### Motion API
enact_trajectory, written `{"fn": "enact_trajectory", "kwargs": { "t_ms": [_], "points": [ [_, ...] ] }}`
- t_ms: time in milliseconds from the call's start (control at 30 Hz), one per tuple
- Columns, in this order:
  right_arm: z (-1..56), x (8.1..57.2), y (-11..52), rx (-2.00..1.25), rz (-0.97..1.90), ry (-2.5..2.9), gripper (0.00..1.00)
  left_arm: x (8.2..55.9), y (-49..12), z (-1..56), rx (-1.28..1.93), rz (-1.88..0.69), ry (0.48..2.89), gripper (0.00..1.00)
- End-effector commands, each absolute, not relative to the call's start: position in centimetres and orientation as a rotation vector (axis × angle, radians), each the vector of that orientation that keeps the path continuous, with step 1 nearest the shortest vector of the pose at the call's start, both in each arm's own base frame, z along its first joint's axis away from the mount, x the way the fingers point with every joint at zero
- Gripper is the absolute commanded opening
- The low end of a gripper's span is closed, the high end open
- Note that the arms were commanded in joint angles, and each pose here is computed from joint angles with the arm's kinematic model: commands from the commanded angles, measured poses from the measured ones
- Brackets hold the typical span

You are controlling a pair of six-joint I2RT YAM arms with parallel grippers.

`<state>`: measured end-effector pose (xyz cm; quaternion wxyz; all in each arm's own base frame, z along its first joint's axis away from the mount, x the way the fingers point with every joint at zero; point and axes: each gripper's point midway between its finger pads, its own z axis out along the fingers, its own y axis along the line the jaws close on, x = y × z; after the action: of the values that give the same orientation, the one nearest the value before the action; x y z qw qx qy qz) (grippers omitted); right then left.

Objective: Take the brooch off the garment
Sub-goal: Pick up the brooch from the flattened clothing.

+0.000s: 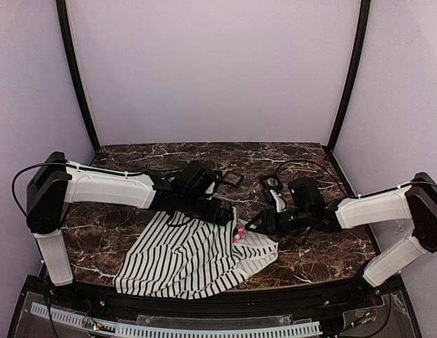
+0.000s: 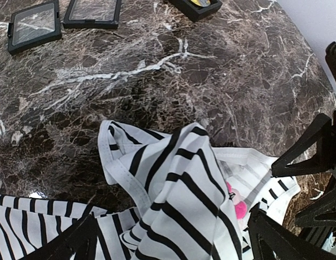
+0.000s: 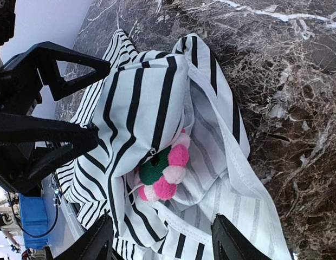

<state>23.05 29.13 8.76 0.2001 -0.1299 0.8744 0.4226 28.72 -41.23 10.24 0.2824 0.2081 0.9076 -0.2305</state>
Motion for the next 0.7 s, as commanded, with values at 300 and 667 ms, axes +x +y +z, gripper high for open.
{"fn": "enact_trajectory", "kwargs": {
  "t_ms": [300, 667],
  "points": [
    [7.5, 23.7, 32.0, -0.353, 1.275, 2.436, 0.46, 28.9, -40.9, 9.4, 0.558, -0.58, 2.452, 0.63],
    [7.2, 24.4, 33.3, -0.348, 1.314, 2.424, 0.4, 28.5, -41.4, 9.3, 0.556, -0.631, 2.456, 0.33]
  ]
}}
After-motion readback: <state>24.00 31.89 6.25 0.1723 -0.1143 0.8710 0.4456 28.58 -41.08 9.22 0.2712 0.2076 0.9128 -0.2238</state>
